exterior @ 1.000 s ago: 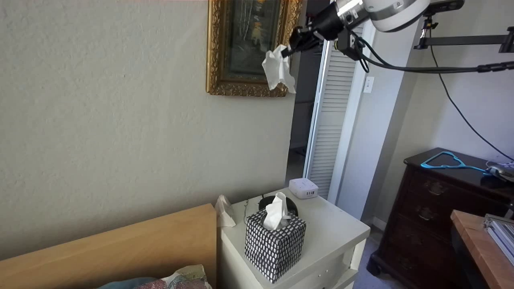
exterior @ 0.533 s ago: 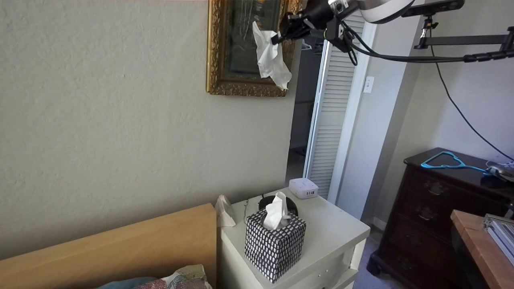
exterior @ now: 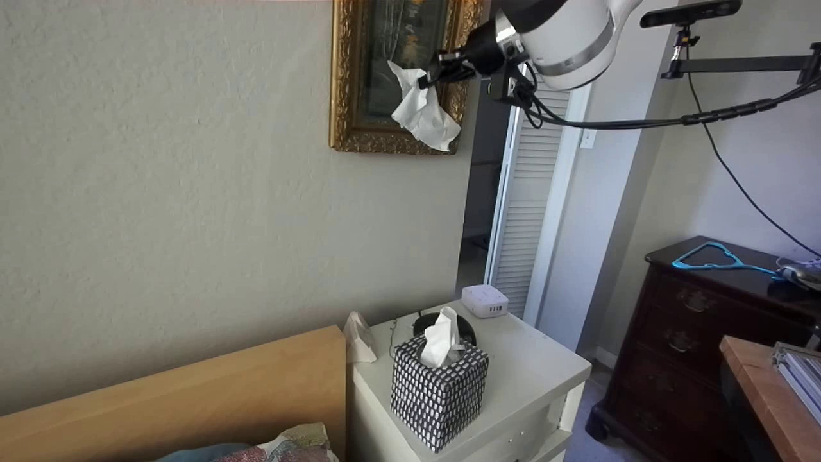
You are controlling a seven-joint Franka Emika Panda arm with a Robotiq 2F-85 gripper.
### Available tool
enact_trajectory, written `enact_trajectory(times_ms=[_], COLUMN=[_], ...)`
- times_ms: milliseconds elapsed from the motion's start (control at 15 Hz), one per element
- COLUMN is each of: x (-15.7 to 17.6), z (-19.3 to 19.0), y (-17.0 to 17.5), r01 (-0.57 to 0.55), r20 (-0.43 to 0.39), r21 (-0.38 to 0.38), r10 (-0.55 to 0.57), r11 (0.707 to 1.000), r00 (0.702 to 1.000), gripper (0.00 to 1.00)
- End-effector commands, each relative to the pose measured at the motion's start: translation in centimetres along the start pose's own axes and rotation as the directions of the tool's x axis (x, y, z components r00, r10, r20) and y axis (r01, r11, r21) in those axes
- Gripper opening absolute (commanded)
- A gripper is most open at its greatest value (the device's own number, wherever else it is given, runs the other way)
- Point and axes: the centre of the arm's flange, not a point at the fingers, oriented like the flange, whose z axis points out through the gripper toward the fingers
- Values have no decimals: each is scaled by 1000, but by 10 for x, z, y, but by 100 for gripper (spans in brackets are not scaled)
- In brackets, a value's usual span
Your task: Use the white napkin to wipe the picture frame.
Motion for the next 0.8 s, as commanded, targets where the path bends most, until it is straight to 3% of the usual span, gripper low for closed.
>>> enact_trajectory(times_ms=[0,400,733], x=[-43,-84,-87], z=[7,10,13], y=[35,72,76], r01=[-14,-63,-85], r20=[-30,-5,-48], r21=[-3,-50,-50], r10=[14,63,83], r11=[1000,997,995], r00=[999,998,995], gripper=[0,0,0])
